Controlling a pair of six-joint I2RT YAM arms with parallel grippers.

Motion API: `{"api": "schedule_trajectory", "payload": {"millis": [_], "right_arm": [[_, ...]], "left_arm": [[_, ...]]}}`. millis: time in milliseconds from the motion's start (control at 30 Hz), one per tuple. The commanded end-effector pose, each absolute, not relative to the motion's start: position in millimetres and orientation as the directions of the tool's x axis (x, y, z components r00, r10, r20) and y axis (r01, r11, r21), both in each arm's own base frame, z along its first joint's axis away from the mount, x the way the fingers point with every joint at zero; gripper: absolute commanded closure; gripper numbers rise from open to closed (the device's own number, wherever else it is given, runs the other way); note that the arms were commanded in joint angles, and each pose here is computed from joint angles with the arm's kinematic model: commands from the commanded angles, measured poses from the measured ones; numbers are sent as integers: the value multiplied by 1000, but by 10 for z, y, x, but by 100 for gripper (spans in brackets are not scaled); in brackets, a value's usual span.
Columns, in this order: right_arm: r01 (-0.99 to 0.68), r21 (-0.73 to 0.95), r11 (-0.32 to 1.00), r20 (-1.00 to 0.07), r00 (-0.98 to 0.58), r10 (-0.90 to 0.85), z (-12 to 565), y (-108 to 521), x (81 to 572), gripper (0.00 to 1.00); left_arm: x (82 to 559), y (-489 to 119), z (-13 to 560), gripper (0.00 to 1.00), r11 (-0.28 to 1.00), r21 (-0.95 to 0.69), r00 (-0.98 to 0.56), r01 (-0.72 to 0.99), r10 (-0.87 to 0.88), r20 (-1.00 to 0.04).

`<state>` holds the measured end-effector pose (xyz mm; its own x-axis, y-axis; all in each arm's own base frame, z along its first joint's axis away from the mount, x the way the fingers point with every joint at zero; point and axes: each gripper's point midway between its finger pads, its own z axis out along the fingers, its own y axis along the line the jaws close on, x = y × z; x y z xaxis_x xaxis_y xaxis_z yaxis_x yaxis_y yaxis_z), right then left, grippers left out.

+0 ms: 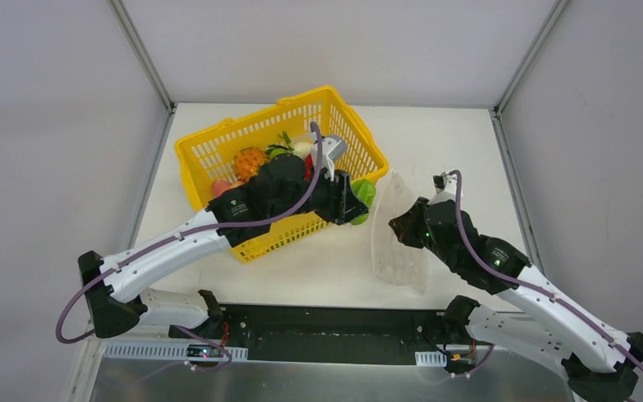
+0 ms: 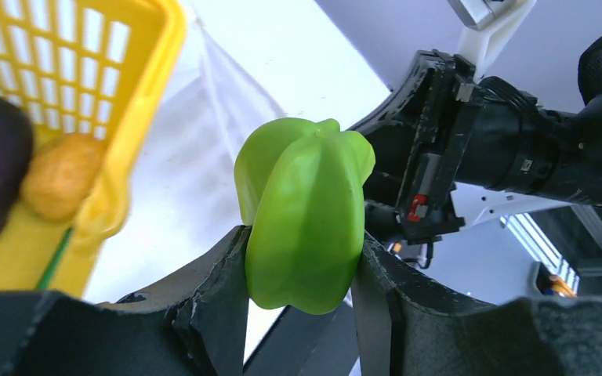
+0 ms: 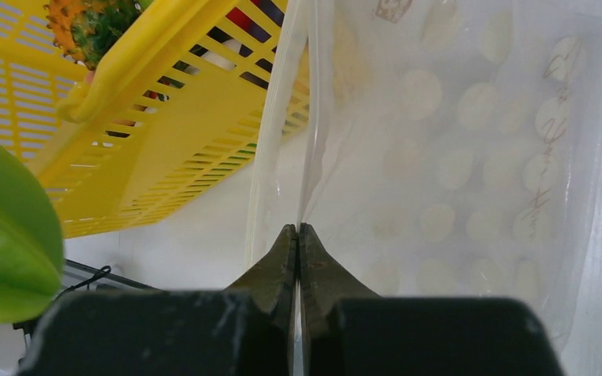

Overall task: Place the food in the zip-top bag and seal the zipper
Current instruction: Place the fake vegetable in the zipper food storage bag.

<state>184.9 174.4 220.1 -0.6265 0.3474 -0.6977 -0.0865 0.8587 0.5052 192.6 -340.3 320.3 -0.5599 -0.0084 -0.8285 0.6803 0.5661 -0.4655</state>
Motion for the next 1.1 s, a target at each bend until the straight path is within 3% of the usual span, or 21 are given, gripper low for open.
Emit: {"api": "schedule_trajectory", "payload": {"millis": [0, 200, 567, 800, 1067], "right_arm": [[-79, 564, 822, -695, -583, 421, 2331, 1762, 1908, 100], [-80, 627, 775, -671, -561, 485, 2403, 1768, 1897, 100], [-68, 648, 758, -664, -537, 520, 2454, 1698, 1885, 100], [-50, 675, 736, -654, -502, 565, 2548, 1618, 1892, 100], [-59, 697, 715, -645, -488, 588, 2649, 1590, 1871, 100]], "left_arm": [[1937, -3801, 3355, 65, 467, -578, -577, 669, -162, -800], [2051, -3968, 3199, 66, 426, -676, -614, 602, -294, -732], [1951, -4366, 3017, 64, 364, -704, -663, 610, -252, -705], [2065, -4257, 2722, 63, 509, -658, -655, 555, -220, -723], [2050, -4337, 2616, 56, 532, -642, -673, 552, -169, -720]]}}
